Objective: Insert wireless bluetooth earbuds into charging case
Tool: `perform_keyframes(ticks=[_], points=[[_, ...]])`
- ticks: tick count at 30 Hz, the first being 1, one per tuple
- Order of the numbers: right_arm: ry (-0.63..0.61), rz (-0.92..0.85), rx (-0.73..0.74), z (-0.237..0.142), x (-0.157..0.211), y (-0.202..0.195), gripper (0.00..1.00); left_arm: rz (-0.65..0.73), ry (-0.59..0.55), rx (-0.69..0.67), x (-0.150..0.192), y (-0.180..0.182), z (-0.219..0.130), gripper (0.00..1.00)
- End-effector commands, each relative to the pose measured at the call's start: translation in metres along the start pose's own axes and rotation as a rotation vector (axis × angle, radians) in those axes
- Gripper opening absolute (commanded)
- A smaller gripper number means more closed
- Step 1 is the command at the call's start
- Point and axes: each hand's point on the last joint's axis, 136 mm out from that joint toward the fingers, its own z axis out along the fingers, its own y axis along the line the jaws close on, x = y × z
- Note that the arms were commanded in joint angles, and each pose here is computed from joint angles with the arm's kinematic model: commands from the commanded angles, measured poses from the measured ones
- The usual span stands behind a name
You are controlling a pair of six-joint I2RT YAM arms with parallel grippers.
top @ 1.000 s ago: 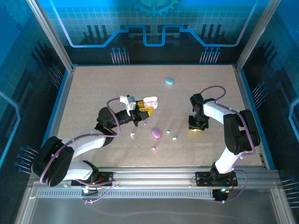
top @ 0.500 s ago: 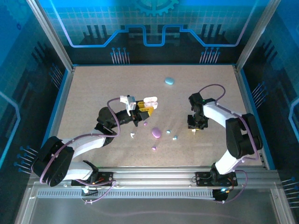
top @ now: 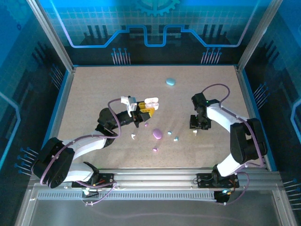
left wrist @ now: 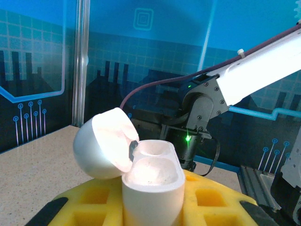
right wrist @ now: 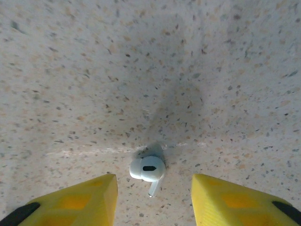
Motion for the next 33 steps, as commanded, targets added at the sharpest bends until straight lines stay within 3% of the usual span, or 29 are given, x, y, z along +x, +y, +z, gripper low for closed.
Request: perform_keyframes(ticks=[1, 17, 33], points=[[0.037, 0.022, -0.009, 0.009, 0.005, -0.001, 0.48, 0.027, -0.030, 0.011, -0.010, -0.003, 0.003, 0.17], [0.122, 0.016, -0.013, 0.026, 0.014, 0.001, 0.38, 0.025, -0.027, 0.011, -0.009, -0.002, 0.004, 0.18], [0.070, 0.035, -0.017, 0.021, 0.005, -0.005, 0.38, 0.020, -0.026, 0.013, -0.008, -0.002, 0.004, 0.18]])
